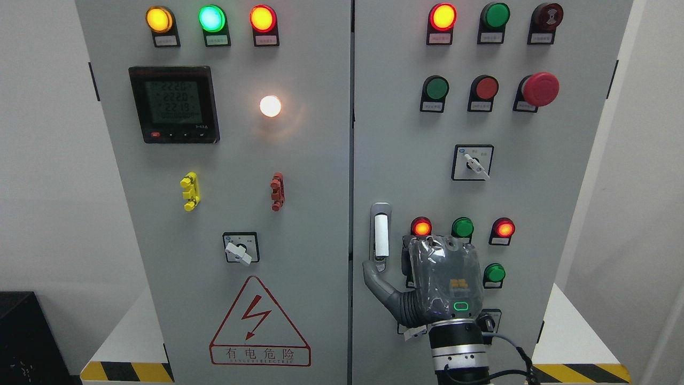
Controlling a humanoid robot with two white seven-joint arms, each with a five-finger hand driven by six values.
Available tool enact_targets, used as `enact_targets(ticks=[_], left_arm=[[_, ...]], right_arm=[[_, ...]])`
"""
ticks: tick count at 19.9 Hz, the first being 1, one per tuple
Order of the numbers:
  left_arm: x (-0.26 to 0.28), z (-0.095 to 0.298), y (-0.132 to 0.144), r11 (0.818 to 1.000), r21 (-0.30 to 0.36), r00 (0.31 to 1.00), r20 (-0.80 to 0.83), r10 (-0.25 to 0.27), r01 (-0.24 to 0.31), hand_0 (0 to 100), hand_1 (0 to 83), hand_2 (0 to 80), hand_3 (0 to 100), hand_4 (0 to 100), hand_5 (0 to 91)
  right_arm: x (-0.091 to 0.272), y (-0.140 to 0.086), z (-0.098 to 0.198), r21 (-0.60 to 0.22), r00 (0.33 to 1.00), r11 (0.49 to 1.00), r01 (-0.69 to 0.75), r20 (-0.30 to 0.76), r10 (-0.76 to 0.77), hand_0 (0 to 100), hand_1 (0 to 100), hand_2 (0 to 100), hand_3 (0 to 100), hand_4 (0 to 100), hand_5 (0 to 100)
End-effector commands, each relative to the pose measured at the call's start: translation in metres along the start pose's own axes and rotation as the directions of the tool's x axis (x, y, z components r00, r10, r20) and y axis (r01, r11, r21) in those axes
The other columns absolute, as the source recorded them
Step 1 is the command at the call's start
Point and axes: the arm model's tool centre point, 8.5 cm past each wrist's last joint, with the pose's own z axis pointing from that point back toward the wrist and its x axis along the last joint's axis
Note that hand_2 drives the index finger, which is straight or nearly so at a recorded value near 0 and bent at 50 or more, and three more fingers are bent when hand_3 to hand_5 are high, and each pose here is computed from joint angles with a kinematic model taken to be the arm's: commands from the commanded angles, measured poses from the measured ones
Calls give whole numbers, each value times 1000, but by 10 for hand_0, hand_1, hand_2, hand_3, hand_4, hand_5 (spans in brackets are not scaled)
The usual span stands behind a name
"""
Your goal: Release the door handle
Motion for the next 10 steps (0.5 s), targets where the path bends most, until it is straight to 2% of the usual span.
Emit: enact_targets(ticks=[1,10], left_arm=[[7,-1,-1,1000,-3,1000,18,-22,22,0,0,23,90,12,0],[7,-1,-1,1000,-3,1000,18,-22,22,0,0,22,91,13,0]], right_arm=[[0,2,-7,4,1000,1000,-5,1,5,144,355,868,1000,983,919],[1,1,-9,2,1000,1000,-6,1,6,140,384,866,1000,983,918]])
